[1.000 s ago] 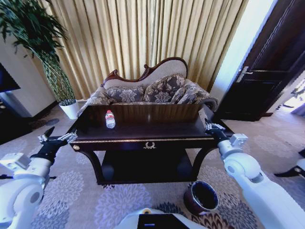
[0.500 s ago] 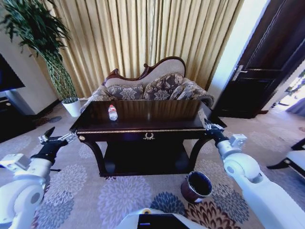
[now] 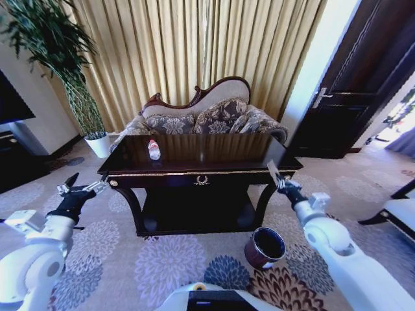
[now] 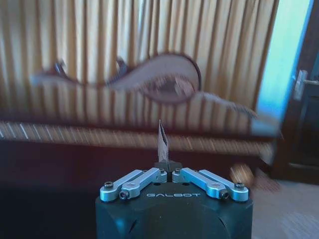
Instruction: Move to the front of the table and place the trash on the table into the trash bin.
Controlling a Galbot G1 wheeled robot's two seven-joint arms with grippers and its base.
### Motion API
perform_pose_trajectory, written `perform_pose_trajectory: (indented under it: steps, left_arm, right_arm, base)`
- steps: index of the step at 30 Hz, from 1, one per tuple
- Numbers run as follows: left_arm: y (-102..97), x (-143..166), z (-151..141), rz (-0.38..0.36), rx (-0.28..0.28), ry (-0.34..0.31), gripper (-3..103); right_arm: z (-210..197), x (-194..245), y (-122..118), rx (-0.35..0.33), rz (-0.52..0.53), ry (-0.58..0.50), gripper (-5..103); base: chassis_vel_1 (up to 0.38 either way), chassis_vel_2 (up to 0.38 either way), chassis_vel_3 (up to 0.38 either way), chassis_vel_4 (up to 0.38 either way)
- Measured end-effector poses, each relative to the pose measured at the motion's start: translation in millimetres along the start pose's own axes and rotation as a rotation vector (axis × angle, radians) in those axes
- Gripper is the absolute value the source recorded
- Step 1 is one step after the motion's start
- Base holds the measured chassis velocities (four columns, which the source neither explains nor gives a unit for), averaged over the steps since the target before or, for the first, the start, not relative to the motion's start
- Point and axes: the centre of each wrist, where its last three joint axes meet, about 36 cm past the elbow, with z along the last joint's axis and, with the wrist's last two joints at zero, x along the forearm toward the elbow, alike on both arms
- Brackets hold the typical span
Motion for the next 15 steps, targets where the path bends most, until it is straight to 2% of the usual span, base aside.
perform_pose_trajectory:
  steps: [2,6,10,15]
  left_arm:
    - [1.4,0,0,-0.004,-0.001,-0.005,100]
    - [1.9,0,0,-0.006,-0.001,-0.006,100]
    - [3.4,1,2,-0.013,0.003,-0.003,100]
    - [3.0,1,3,-0.015,0.010,-0.003,100]
  right_arm:
    - [46,-5,-8,0.034,0.019,0.071,0]
    - [78,-10,-13,0.049,0.036,0.125,0]
    - [147,-21,-32,0.055,0.075,0.260,0]
    - [185,-28,-51,0.050,0.082,0.350,0]
  base:
    - [0.000,0.000,0.000,0.000]
    - [0.000,0.000,0.000,0.000]
    - [0.000,0.000,0.000,0.000]
    - [0.000,0.000,0.000,0.000]
